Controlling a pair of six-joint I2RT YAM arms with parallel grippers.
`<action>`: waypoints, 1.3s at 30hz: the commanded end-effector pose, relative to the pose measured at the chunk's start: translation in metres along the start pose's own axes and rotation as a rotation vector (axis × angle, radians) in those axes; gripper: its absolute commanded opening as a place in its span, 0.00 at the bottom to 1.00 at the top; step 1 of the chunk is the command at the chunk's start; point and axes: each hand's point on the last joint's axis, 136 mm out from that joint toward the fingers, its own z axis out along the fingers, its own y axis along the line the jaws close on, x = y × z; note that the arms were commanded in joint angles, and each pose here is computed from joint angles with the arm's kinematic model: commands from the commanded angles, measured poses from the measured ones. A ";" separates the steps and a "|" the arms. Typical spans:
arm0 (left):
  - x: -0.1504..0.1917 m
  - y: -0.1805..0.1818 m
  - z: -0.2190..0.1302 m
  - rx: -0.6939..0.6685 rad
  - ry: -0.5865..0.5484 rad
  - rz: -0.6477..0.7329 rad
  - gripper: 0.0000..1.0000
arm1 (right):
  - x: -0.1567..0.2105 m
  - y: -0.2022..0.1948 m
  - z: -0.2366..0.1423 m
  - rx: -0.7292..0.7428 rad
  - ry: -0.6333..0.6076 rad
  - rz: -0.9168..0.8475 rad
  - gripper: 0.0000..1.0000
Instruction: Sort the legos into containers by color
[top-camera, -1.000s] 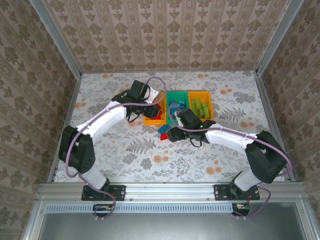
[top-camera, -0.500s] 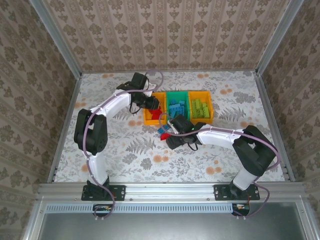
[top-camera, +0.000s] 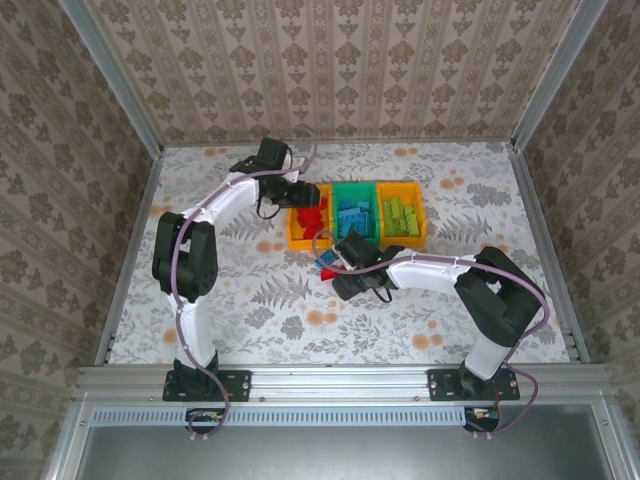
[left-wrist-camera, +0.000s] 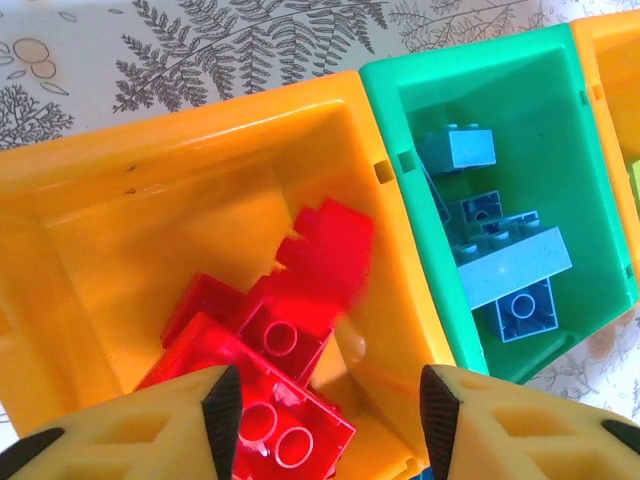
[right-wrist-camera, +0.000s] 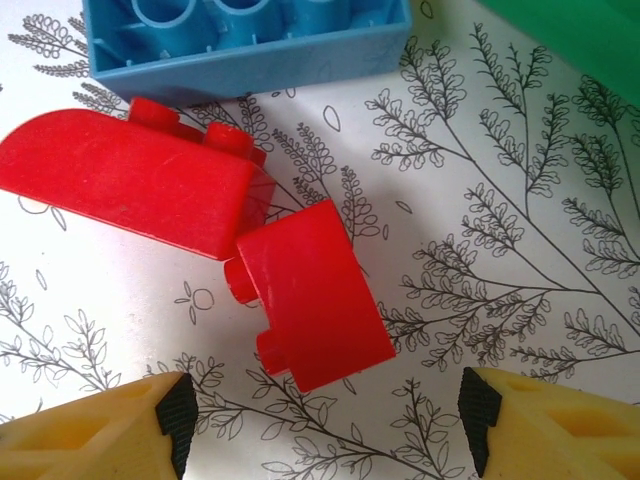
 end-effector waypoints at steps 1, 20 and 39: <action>-0.006 -0.008 -0.007 0.028 -0.024 0.000 0.62 | 0.000 -0.005 0.002 0.043 0.015 -0.036 0.72; 0.010 -0.011 -0.040 0.000 -0.086 0.013 1.00 | -0.010 0.002 0.019 0.052 0.048 -0.088 0.43; 0.036 0.013 -0.048 -0.047 -0.082 -0.024 1.00 | -0.065 0.028 -0.044 -0.167 -0.140 -0.068 0.26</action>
